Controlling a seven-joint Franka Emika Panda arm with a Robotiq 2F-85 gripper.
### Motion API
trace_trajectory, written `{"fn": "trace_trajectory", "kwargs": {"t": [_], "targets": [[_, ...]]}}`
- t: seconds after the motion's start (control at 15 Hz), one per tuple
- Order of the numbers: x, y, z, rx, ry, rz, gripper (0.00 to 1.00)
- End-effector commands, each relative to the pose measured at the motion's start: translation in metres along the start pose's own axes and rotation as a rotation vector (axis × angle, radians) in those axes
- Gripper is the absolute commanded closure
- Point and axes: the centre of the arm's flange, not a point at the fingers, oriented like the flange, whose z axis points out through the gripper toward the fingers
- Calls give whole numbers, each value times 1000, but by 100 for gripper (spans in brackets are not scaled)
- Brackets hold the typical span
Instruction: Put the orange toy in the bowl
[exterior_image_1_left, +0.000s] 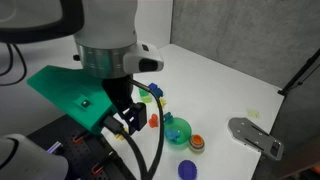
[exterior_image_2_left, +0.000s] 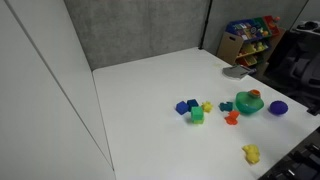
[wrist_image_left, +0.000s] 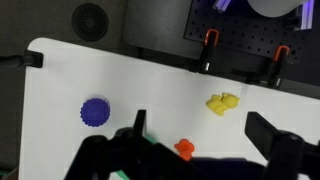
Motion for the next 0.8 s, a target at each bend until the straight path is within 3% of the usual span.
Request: {"fn": "trace_trajectory", "kwargs": {"t": [0.0,0.33,0.73], "targets": [[0,0,0,0,0,0,0],[34,-11,10,-26,19,-35,0],[96,-29,49,-93,42,-104,0]]}}
